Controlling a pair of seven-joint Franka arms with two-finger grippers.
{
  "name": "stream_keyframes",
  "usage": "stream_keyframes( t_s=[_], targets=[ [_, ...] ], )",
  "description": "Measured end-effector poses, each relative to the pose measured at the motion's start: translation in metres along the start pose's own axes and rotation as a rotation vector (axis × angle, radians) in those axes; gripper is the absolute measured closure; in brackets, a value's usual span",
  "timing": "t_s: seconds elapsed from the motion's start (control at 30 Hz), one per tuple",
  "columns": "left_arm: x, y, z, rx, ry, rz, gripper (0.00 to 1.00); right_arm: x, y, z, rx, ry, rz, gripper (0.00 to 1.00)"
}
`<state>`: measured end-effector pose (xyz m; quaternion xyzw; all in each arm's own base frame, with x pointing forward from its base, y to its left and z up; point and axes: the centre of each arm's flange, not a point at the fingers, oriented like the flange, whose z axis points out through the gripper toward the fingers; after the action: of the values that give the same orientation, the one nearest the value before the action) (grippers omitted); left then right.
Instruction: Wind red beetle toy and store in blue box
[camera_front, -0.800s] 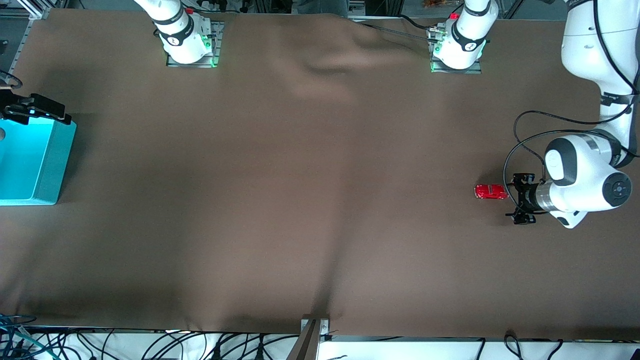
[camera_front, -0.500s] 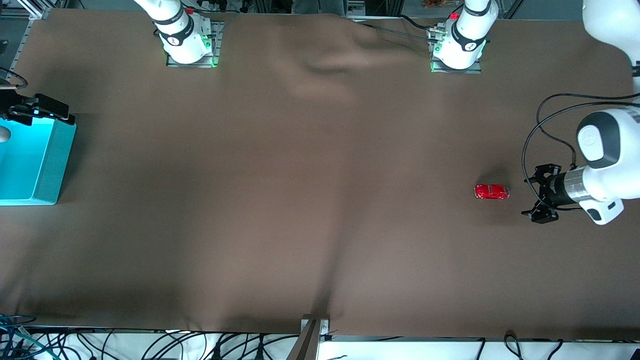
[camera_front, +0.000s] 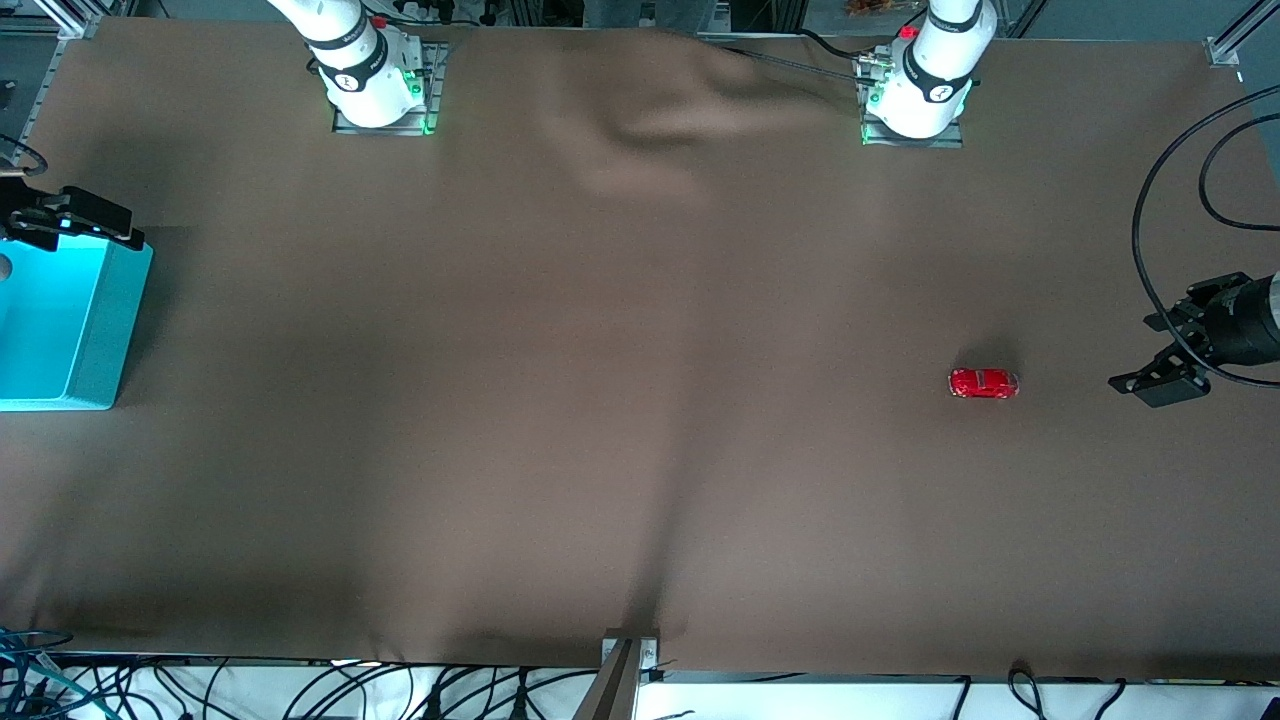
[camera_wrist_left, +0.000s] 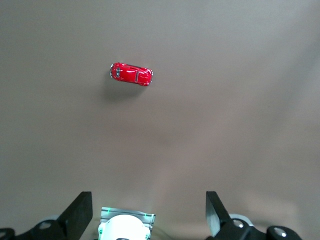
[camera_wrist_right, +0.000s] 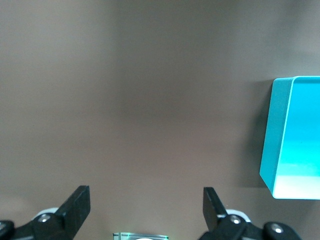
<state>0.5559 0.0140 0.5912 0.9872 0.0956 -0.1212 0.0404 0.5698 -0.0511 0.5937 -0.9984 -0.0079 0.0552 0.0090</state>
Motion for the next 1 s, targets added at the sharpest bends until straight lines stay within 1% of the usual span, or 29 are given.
stream_keyframes(
  t_s=[0.2, 0.37, 0.47, 0.6, 0.7, 0.83, 1.0],
  targets=[
    [-0.003, 0.003, 0.006, 0.030, -0.009, 0.058, 0.00, 0.004, 0.001, 0.000, -0.005, 0.022, 0.000, 0.00],
    [-0.001, -0.003, 0.014, 0.086, -0.022, 0.079, 0.00, 0.005, 0.001, 0.000, -0.006, 0.025, 0.000, 0.00],
    [0.001, -0.004, 0.020, 0.102, -0.031, 0.082, 0.00, 0.005, -0.001, -0.001, -0.006, 0.026, -0.003, 0.00],
    [0.002, -0.005, 0.022, 0.103, -0.031, 0.078, 0.00, 0.005, -0.005, -0.001, -0.006, 0.027, -0.011, 0.00],
    [0.003, -0.009, 0.021, 0.101, -0.024, 0.050, 0.00, 0.006, -0.007, -0.001, -0.007, 0.027, -0.014, 0.00],
    [0.007, -0.018, 0.020, 0.094, -0.004, -0.009, 0.00, 0.006, -0.007, -0.001, -0.008, 0.027, -0.013, 0.00],
    [0.013, -0.029, 0.018, 0.086, 0.020, -0.033, 0.00, 0.005, -0.005, -0.001, -0.008, 0.027, -0.010, 0.00]
  ],
)
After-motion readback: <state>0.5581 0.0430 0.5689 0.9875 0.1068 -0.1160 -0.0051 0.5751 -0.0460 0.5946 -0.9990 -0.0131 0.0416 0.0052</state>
